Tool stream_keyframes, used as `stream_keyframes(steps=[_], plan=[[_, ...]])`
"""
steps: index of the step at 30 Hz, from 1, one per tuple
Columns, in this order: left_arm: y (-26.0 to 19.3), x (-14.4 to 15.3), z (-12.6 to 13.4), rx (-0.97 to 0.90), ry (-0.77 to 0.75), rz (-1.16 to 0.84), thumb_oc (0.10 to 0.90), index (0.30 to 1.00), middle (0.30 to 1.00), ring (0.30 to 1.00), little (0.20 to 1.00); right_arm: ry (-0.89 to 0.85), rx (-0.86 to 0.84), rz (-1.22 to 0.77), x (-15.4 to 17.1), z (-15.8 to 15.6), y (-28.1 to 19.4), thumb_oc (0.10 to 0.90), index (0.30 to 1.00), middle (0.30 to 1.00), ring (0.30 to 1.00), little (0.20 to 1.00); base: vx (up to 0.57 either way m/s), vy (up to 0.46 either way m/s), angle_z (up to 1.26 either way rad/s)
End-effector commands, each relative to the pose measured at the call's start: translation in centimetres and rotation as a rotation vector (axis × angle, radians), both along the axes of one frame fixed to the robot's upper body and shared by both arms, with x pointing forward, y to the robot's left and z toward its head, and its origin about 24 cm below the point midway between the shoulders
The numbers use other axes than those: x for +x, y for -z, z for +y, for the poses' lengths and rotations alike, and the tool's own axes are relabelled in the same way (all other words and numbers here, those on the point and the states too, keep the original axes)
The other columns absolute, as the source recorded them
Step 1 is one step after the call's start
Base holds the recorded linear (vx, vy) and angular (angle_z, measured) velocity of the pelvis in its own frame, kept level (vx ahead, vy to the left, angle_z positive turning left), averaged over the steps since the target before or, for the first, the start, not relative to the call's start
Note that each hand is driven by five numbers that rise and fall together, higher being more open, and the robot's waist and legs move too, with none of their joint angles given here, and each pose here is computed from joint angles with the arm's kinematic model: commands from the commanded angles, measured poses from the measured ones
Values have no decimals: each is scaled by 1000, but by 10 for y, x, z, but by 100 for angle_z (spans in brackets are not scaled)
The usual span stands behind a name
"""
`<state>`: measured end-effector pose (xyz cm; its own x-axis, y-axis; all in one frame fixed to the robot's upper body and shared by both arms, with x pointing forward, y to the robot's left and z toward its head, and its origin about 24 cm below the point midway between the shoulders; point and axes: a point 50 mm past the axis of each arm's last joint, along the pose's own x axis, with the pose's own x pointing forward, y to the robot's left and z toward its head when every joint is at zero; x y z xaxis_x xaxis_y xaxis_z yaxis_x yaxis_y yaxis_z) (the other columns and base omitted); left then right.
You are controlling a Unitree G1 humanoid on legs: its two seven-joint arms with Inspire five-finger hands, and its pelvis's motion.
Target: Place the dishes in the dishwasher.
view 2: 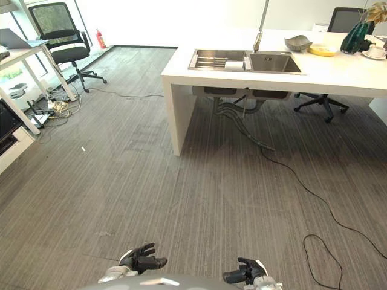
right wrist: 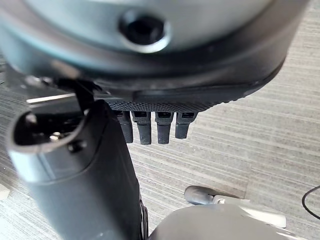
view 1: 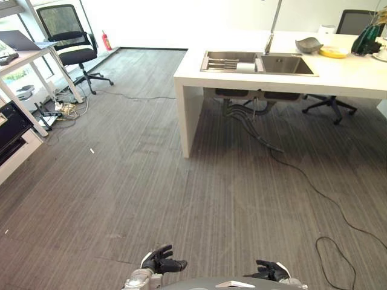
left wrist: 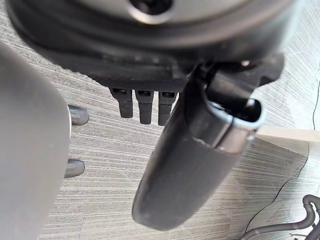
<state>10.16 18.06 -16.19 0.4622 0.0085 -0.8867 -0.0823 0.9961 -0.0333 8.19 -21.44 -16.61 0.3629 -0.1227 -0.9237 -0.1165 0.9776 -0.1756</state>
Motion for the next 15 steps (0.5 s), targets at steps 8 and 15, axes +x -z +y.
stream_keyframes(steps=[8, 15], plan=[[1, 13, -18, -11, 50, -15, 800, 900, 900, 900, 900, 24, 19, 28, 0, 2, 2, 800, 900, 900, 900, 900, 0, 0, 0], [2, 8, -3, 311, 148, 17, 800, 900, 900, 900, 900, -13, 0, 42, -4, 7, 4, 800, 900, 900, 900, 900, 0, 0, 0]])
